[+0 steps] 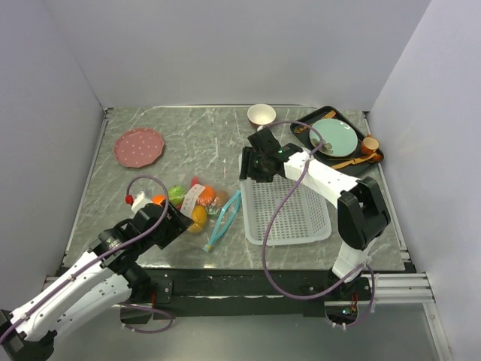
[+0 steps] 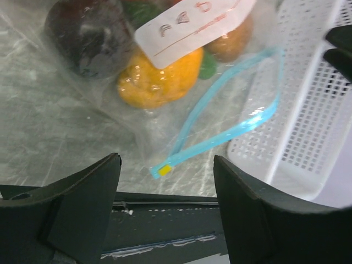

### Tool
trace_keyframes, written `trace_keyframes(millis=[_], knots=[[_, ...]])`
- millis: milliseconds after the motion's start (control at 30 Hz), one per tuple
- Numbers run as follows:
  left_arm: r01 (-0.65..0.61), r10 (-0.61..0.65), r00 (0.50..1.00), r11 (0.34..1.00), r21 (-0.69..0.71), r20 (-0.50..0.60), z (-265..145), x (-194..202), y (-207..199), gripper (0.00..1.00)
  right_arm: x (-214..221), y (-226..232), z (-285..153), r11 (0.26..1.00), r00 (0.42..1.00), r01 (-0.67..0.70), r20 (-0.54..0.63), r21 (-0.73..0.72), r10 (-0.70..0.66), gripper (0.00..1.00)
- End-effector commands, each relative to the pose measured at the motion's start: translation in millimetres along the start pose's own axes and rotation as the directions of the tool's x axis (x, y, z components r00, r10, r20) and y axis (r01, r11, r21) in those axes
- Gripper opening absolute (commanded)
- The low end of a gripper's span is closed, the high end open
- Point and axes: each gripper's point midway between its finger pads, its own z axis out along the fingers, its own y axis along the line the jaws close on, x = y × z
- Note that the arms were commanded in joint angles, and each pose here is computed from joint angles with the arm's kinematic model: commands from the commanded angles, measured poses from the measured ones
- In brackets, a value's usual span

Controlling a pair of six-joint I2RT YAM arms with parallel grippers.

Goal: Place the food in the zip-top bag and seal the zipper
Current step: Adjust the bin at the center of the board.

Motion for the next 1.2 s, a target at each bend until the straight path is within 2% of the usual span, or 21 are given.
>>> trace_keyframes(millis=[0, 200, 433, 700, 933, 1167], knots=[[0.008, -0.008, 1.0, 1.0, -0.006, -0.027, 5.7, 7.8, 3.1, 0.74, -5.0, -24.5, -3.7, 0.996, 1.0, -0.008, 0.023, 0.085, 0.006, 0.65], [0.027, -0.027, 0.999, 1.0, -0.008, -0.045, 12.2, 14.0, 6.1, 0.75, 0.7, -37.1, -6.7, 0.993, 0.999, -0.021, 0.029, 0.113, 0.018, 0.66], [0.075, -0.073, 0.991, 0.997, 0.017, -0.114, 26.4, 34.4, 11.8, 0.75, -10.5, -15.0, -29.7, 1.0, 0.997, -0.022, 0.068, 0.0, 0.022, 0.69], [0.141, -0.126, 0.973, 0.988, 0.069, -0.192, 33.9, 55.6, 13.5, 0.73, -24.5, -2.6, -50.5, 0.999, 0.995, -0.018, 0.101, -0.042, 0.022, 0.72], [0.173, -0.152, 0.971, 0.979, 0.105, -0.183, 40.7, 55.9, 8.8, 0.72, -25.2, 1.8, -54.4, 0.998, 0.994, -0.024, 0.103, -0.066, 0.031, 0.72], [0.183, -0.166, 0.968, 0.98, 0.076, -0.186, 53.9, 60.7, 13.0, 0.67, -23.8, -0.7, -55.1, 0.998, 0.995, -0.018, 0.099, -0.058, 0.024, 0.72]])
